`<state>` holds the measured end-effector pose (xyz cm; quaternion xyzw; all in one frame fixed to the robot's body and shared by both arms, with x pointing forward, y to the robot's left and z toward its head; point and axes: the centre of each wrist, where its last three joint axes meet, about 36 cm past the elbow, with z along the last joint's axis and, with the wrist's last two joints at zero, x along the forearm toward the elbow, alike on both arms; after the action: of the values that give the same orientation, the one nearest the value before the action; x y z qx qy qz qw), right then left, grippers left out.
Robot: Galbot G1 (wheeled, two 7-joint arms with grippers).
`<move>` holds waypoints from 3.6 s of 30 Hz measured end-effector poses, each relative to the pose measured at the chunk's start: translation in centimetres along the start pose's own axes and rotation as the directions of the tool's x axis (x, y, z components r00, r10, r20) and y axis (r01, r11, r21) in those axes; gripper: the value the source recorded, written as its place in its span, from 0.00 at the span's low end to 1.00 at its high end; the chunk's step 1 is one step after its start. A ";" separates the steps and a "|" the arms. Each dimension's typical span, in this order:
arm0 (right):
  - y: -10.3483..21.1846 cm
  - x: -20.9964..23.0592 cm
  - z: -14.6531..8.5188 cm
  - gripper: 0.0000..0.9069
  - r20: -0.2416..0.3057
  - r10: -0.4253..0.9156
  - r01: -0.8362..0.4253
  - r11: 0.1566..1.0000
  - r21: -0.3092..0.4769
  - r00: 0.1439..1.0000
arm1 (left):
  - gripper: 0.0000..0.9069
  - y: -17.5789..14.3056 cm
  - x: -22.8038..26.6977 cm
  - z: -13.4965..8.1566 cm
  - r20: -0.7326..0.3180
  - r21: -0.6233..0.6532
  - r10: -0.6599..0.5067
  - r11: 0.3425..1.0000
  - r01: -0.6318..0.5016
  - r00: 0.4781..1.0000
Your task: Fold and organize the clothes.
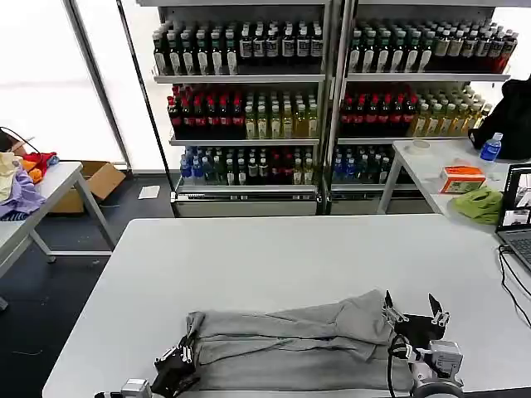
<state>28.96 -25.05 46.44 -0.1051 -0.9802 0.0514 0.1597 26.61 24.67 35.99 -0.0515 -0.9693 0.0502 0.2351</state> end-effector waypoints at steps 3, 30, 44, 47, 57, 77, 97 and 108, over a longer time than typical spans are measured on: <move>0.0 -0.2 0.0 1.00 0.002 0.005 -0.005 1.000 0.004 1.000 | 0.00 1.2 -0.4 -0.6 0.017 -0.018 -0.019 1.000 0.020 1.000; 0.9 -0.1 -0.7 1.00 0.007 0.014 -0.014 1.000 -0.001 1.000 | 0.00 22.5 -1.6 -11.5 0.201 -0.181 -0.339 0.909 0.375 0.919; 0.2 0.5 -0.2 1.00 -0.007 0.046 -0.046 0.999 -0.002 0.999 | 0.00 6.0 -2.9 -9.1 0.099 -0.135 -0.055 0.988 0.068 0.994; 0.2 0.6 0.1 1.00 -0.014 0.050 -0.050 0.999 -0.005 0.999 | 0.00 3.4 -2.9 -8.6 0.066 -0.147 0.000 0.989 0.009 0.998; 0.4 0.8 0.7 1.00 -0.026 0.055 -0.055 0.998 -0.009 0.998 | 0.00 -2.3 -2.7 -8.3 0.008 -0.149 0.131 0.981 -0.128 0.991; 0.4 1.0 1.5 1.00 -0.032 0.055 -0.056 0.998 -0.010 0.998 | 0.00 -6.1 -4.5 -7.9 -0.010 -0.120 0.215 0.969 -0.215 0.977; 0.6 0.3 1.8 1.00 -0.033 0.051 -0.051 0.999 -0.014 0.998 | 1.00 -6.5 -5.6 -4.8 -0.003 -0.055 0.302 0.952 -0.301 0.953; 1.0 0.0 1.7 1.00 -0.027 0.033 -0.034 0.999 -0.025 0.999 | 1.00 -5.0 -3.0 -10.7 0.158 0.203 0.411 0.876 -0.437 0.898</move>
<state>28.55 -24.17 44.69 -0.1243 -0.9766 0.0404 0.1706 33.77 20.11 44.74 -0.2319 -0.9331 0.2169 0.1689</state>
